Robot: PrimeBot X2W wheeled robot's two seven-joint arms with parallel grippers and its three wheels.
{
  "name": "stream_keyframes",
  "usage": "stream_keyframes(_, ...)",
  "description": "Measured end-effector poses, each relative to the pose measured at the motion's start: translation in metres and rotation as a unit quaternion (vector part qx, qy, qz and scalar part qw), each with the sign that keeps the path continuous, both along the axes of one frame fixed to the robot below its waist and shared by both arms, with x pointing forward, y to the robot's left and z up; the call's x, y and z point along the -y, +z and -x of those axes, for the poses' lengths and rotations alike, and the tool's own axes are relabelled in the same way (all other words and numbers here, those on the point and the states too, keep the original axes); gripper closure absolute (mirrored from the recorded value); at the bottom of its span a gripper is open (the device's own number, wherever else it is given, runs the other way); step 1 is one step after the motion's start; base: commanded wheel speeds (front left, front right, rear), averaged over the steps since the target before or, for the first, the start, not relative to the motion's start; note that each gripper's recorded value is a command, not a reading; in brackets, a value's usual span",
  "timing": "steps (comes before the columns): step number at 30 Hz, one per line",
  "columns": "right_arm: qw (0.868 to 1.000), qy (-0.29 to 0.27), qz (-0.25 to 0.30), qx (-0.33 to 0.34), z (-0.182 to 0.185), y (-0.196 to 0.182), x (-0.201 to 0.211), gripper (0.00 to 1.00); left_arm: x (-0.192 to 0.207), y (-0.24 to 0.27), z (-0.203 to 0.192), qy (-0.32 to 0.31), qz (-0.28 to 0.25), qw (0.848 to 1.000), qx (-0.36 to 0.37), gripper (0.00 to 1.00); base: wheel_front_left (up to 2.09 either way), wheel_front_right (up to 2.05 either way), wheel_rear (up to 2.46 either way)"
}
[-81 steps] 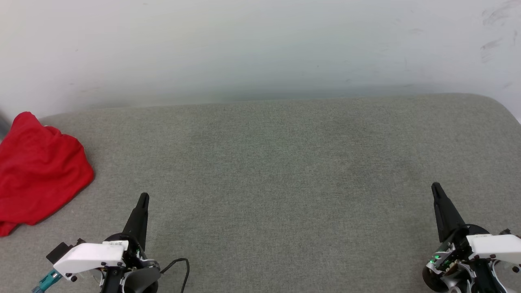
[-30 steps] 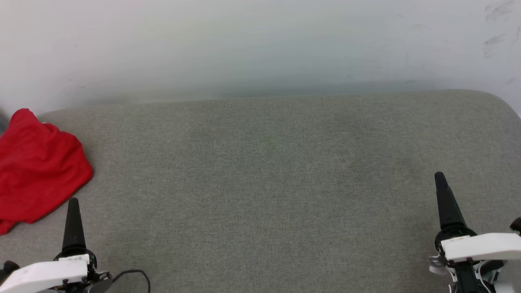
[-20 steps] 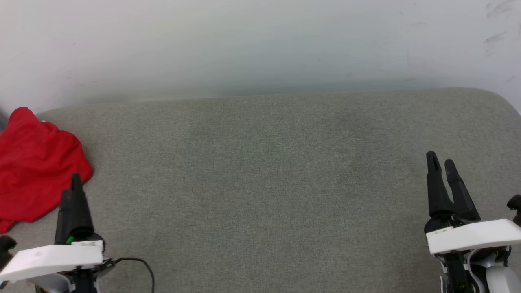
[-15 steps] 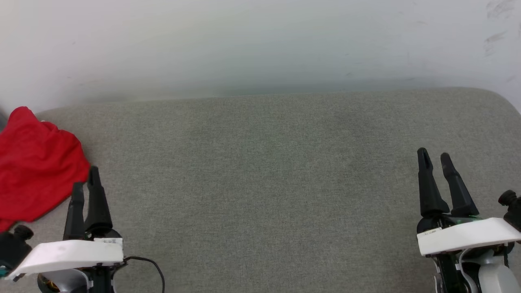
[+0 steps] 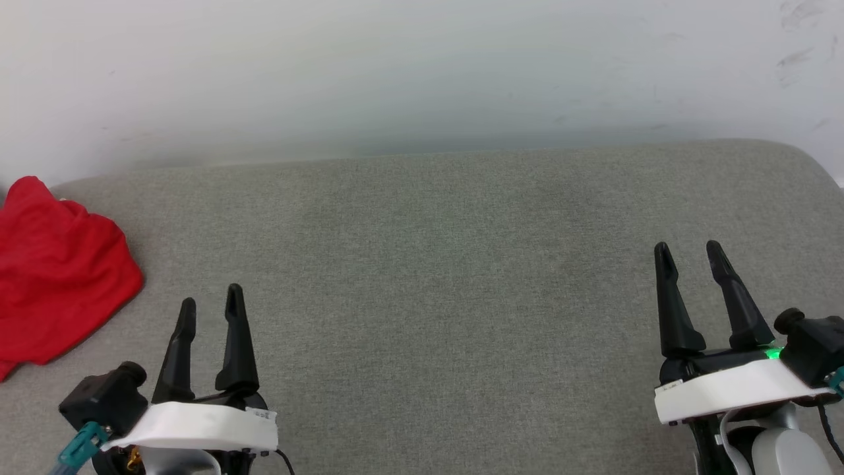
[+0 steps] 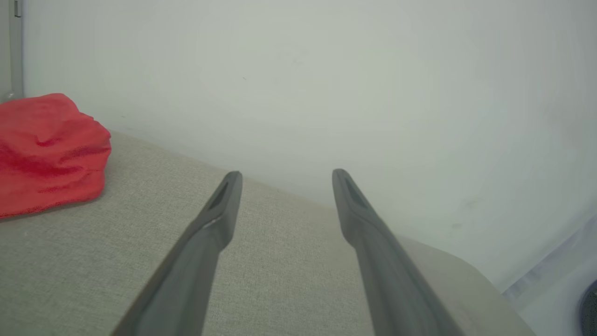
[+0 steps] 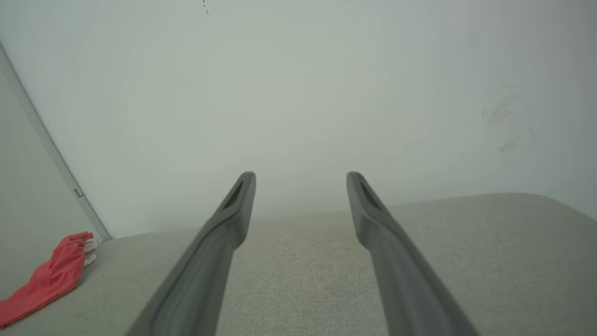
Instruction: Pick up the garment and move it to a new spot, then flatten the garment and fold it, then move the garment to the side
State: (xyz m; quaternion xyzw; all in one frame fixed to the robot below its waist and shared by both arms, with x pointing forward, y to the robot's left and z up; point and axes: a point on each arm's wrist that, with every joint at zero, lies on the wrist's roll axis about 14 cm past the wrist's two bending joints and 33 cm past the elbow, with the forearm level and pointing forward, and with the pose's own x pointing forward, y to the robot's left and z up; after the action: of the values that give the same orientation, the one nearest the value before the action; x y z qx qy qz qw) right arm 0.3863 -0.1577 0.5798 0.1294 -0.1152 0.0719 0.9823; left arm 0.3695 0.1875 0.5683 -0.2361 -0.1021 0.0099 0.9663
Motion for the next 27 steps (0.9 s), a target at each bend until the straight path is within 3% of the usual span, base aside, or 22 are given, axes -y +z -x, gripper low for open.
stream_keyframes(11,0.996,-0.023,0.082,-0.025,0.002,-0.024,0.008,0.0,0.012,-0.028,0.005,0.005,-0.091,0.995,-0.048,0.0,0.0,0.0,0.0)
stream_keyframes(27,0.99,-0.015,0.139,-0.008,0.003,-0.024,-0.002,0.0,0.032,-0.039,0.012,-0.006,-0.207,0.977,-0.052,0.0,0.0,0.0,0.0)
